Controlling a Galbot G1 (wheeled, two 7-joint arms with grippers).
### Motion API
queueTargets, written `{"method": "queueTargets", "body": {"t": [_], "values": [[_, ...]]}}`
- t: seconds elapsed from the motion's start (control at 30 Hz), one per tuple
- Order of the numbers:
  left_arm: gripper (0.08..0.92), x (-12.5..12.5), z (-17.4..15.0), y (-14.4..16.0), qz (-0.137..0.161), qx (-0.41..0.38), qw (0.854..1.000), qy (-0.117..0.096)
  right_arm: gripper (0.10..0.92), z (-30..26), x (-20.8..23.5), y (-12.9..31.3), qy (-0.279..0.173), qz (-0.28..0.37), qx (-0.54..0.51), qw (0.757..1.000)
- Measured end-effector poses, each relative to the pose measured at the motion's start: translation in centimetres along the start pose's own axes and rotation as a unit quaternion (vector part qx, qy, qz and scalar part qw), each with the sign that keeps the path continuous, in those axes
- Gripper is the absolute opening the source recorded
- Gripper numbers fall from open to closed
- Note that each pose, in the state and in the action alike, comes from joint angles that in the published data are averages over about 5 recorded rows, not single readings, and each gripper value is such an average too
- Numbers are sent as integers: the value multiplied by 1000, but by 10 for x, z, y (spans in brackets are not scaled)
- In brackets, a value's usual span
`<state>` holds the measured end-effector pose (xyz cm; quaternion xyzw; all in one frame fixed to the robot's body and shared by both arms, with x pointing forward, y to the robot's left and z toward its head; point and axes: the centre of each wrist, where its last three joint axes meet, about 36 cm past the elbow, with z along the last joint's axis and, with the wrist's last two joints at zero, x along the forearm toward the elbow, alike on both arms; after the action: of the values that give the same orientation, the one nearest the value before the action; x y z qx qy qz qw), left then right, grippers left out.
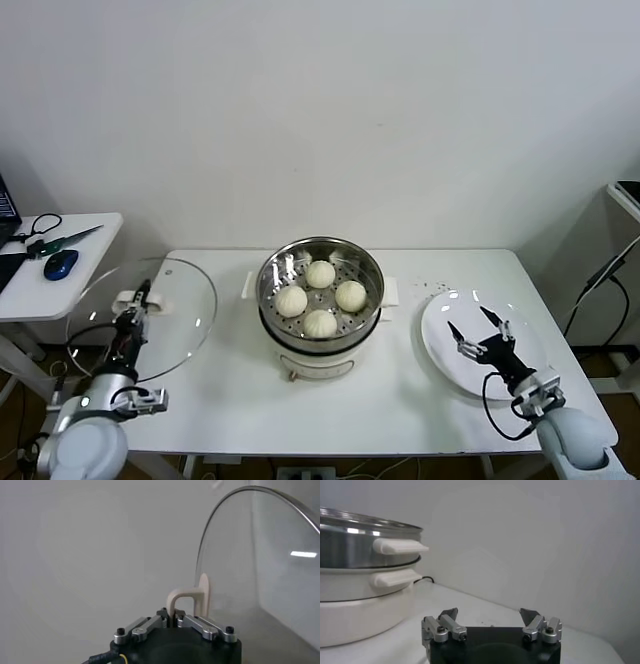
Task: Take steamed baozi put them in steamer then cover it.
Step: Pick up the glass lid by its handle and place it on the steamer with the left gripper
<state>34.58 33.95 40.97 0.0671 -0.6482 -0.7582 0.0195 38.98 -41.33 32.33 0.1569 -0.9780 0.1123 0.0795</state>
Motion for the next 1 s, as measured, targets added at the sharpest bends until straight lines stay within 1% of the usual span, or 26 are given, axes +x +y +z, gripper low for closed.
{"method": "queueTargets", "body": {"t": [0.17,0.33,0.43,0.67,0.9,1.0], "values": [[150,-2,-16,30,-13,7,1000,12,823,2,-4,-4,3,-1,4,1000],[150,-7,-41,56,-18,19,1000,12,823,4,-9,-7,4,-1,7,1000],[150,-11,-61,65,-15,28,999,7,823,5,-12,-11,4,0,9,1000],[150,-24,-115,84,-8,50,999,-13,823,8,-13,-22,6,6,13,1000],[150,-36,-172,93,3,68,997,-28,823,13,-8,-29,9,14,13,1000],[150,-40,-197,94,6,75,997,-31,823,16,-5,-31,11,17,13,1000]]}}
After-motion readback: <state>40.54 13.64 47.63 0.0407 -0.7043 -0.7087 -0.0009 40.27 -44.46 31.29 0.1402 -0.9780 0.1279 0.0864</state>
